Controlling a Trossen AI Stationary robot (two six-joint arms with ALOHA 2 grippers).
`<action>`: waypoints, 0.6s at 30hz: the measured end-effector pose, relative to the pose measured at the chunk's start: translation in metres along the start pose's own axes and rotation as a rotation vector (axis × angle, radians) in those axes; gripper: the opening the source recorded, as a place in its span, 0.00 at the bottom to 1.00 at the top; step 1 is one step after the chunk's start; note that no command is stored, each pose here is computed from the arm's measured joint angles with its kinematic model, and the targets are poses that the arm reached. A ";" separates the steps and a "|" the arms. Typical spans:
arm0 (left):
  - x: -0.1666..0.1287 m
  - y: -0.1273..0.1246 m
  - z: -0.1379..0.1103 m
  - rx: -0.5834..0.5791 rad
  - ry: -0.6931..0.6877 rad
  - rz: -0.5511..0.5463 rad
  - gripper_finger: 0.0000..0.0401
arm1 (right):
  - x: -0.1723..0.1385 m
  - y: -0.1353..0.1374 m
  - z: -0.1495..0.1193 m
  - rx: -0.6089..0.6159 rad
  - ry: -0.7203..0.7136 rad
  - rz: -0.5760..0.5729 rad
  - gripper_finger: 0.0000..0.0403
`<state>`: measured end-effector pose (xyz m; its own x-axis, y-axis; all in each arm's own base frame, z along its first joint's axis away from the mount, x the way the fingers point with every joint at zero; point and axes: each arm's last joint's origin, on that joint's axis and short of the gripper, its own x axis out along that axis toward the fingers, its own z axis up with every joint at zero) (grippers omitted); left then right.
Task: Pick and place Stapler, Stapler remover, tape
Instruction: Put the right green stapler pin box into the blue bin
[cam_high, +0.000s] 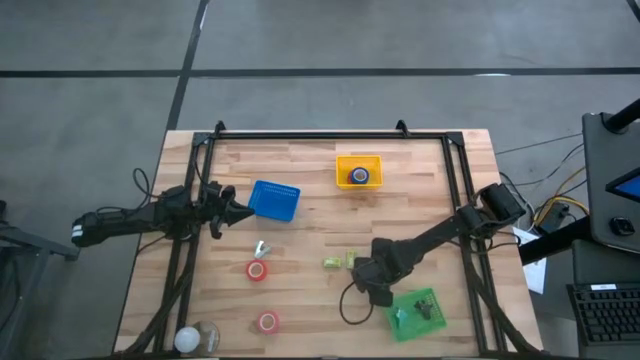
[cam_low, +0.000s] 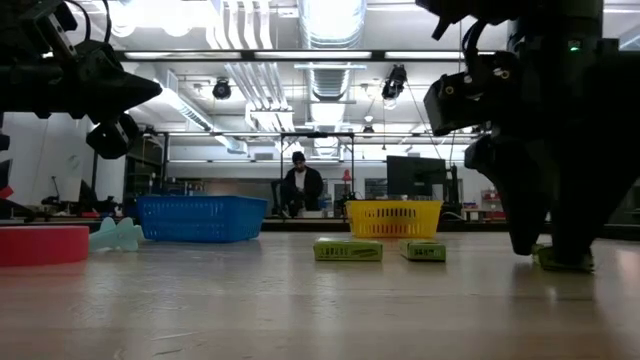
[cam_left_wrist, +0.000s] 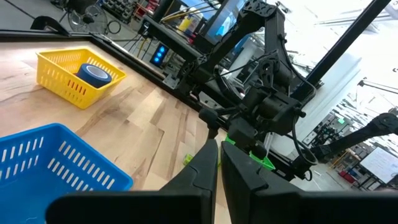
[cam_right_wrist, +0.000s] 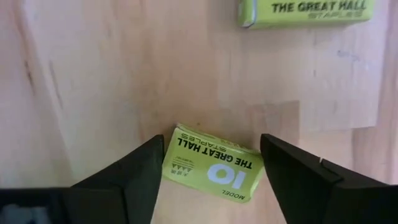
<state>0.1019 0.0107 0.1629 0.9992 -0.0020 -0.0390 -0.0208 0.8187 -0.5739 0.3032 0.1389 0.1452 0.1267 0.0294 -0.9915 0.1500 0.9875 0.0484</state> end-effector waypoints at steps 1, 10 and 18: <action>0.000 0.000 0.000 0.000 0.000 0.000 0.06 | 0.000 0.000 0.000 0.014 0.003 0.001 0.62; 0.000 0.000 0.000 0.000 -0.001 0.000 0.06 | -0.001 -0.004 0.001 0.027 0.017 -0.018 0.67; 0.000 0.000 0.000 0.000 -0.001 -0.001 0.06 | -0.001 -0.015 0.019 -0.018 -0.095 -0.017 0.62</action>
<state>0.1019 0.0107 0.1630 0.9993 -0.0023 -0.0379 -0.0198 0.8188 -0.5737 0.3191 0.1211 0.1480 0.2167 -0.0009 -0.9762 0.1356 0.9903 0.0292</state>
